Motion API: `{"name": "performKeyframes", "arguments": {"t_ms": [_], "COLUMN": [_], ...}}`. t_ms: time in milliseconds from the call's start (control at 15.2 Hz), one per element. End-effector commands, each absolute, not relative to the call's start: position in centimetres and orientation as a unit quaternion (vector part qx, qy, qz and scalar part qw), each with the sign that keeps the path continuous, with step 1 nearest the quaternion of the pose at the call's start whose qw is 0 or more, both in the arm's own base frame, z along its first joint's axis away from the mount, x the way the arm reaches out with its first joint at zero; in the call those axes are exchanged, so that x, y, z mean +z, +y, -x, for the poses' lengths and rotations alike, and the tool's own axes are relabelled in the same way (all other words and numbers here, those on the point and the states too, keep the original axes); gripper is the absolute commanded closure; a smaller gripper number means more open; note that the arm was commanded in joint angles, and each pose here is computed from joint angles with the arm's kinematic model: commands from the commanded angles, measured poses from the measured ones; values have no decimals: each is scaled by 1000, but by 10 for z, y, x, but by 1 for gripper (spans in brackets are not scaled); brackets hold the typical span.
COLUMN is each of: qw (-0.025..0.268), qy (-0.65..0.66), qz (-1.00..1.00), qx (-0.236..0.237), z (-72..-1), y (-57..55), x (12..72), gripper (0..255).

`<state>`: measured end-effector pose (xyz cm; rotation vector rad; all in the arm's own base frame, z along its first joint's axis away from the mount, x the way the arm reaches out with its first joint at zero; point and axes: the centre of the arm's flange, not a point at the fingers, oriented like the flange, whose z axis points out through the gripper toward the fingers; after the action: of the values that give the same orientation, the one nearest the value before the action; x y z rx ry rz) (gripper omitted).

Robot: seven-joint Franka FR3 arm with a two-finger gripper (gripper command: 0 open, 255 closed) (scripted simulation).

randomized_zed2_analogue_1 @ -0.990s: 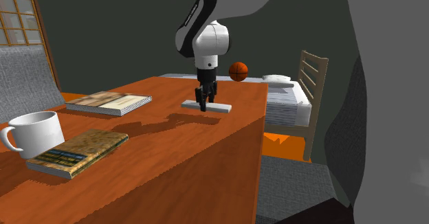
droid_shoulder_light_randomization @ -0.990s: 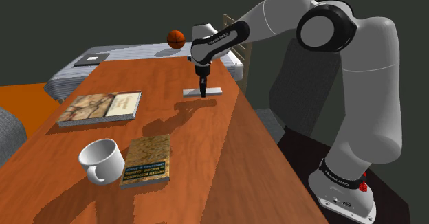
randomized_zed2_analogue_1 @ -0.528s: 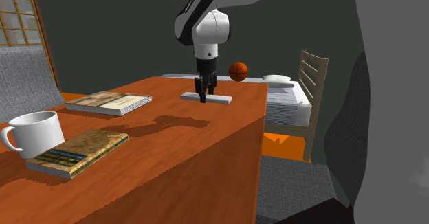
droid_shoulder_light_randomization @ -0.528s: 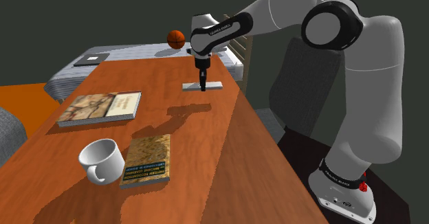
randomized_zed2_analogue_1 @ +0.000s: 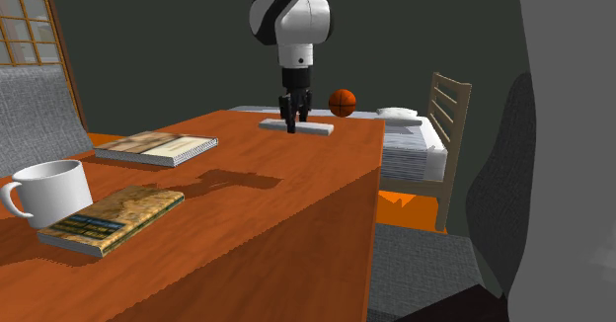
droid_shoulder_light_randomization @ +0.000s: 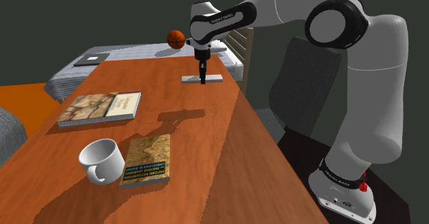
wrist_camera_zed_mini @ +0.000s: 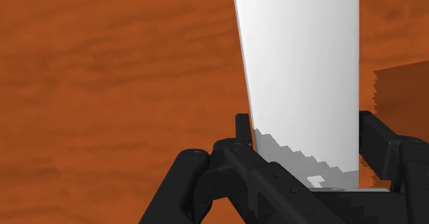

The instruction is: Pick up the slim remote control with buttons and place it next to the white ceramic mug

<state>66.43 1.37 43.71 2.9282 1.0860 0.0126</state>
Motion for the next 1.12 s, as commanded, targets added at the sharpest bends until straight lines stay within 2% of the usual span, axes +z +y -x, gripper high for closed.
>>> {"name": "performKeyframes", "arguments": {"t_ms": [0, 660, 1056], "qw": [9, 9, 9], "qy": [348, 348, 348], "qz": [-938, -938, -938], "qx": [4, 4, 4], "z": [-665, -665, -630], "y": [14, 14, 85], "x": [447, 499, 500], "gripper": [255, 255, 255]}}
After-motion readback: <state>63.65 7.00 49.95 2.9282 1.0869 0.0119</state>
